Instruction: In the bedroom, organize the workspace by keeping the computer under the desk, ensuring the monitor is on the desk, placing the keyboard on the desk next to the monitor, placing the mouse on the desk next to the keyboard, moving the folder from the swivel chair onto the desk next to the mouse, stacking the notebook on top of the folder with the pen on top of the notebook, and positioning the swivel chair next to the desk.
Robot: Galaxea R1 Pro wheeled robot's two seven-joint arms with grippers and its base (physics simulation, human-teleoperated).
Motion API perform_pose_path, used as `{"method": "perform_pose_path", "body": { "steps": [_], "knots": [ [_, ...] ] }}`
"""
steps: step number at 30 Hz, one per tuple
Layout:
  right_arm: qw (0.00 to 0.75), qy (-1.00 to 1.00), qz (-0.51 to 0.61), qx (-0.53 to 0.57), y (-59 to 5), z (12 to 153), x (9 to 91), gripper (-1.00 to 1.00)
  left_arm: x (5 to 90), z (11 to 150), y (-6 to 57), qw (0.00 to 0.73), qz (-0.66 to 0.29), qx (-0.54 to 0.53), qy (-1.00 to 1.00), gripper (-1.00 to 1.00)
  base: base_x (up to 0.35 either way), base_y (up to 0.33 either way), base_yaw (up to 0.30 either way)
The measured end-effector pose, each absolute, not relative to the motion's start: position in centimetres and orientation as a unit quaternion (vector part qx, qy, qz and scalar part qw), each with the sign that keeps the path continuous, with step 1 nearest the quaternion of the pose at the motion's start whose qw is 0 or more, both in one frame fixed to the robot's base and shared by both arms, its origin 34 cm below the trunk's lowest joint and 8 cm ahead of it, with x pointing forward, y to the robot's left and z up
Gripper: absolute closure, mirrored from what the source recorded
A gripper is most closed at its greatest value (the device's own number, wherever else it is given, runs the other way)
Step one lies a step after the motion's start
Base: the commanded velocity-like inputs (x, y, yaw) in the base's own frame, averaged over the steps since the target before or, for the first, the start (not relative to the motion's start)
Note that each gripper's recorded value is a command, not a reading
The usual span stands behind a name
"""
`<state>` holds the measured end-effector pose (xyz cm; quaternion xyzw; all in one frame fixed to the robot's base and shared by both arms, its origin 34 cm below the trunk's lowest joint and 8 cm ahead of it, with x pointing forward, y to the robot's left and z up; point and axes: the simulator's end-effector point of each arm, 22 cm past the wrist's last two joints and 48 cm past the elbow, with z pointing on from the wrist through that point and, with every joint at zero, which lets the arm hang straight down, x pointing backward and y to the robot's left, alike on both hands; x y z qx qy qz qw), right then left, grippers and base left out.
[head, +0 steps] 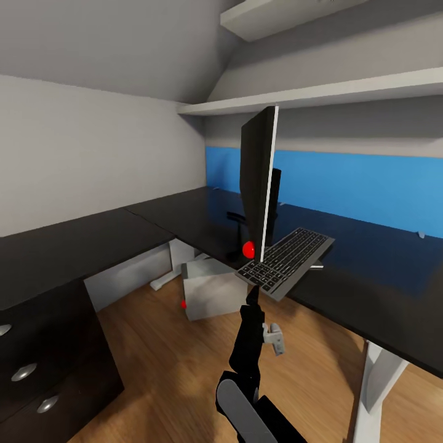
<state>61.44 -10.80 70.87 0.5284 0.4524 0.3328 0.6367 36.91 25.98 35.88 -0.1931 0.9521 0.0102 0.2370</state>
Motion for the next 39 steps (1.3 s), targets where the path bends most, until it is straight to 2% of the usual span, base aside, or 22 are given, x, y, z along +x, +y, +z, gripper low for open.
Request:
{"method": "perform_pose_path", "body": {
  "steps": [20, 39],
  "knots": [
    [0.636, 0.450, 0.320, 0.540, -11.9, 71.5, 62.0, -1.00, 37.2, 37.2, 26.1, 0.237, 0.011, -0.193, 0.952, -1.00, 0.000, 0.000, 0.000],
    [0.637, 0.450, 0.321, 0.537, -11.8, 72.1, 62.1, -1.00, 37.3, 37.6, 26.1, 0.236, 0.011, -0.193, 0.952, -1.00, 0.063, 0.021, 0.000]
  ]
}}
